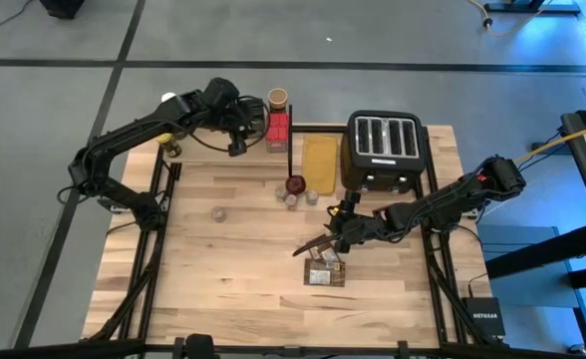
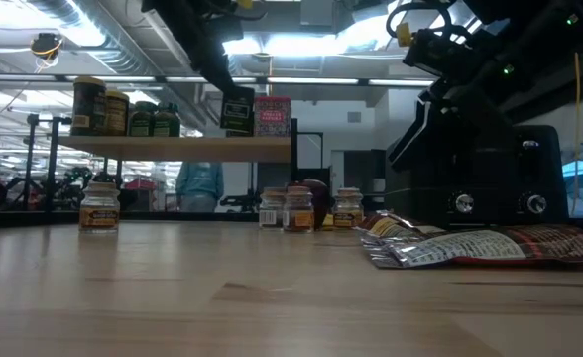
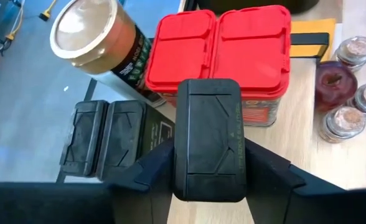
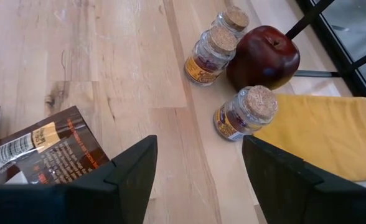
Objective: Shelf spices
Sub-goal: Put the black seasoning can aligned with the other black seasoning cans on the shelf
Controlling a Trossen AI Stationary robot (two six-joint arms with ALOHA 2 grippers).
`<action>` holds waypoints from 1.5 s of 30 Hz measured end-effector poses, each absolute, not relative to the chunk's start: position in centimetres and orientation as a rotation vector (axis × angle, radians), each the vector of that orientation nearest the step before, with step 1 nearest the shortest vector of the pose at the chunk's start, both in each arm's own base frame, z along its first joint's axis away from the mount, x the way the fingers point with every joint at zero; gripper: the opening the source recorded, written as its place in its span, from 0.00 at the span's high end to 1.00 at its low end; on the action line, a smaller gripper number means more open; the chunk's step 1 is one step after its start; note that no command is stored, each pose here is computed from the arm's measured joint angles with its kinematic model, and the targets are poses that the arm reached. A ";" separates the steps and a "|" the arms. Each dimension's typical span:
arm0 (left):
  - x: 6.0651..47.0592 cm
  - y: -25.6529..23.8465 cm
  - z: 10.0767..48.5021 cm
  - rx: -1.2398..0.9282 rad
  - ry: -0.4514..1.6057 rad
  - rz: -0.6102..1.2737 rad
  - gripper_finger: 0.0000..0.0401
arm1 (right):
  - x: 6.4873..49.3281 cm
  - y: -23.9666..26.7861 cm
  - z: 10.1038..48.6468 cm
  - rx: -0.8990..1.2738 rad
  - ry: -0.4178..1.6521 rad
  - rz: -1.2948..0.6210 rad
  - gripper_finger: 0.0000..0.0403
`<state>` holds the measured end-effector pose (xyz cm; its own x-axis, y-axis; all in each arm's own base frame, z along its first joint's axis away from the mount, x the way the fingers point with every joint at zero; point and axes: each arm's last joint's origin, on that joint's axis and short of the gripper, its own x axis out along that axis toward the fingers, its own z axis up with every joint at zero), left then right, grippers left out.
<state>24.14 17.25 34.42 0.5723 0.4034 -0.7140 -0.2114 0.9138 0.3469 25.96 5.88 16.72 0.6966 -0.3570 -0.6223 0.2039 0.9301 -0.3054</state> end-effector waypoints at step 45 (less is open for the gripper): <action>23.9 17.1 34.4 0.214 0.881 0.413 0.58 | 26.0 5.9 16.7 -0.222 0.738 -0.314 0.40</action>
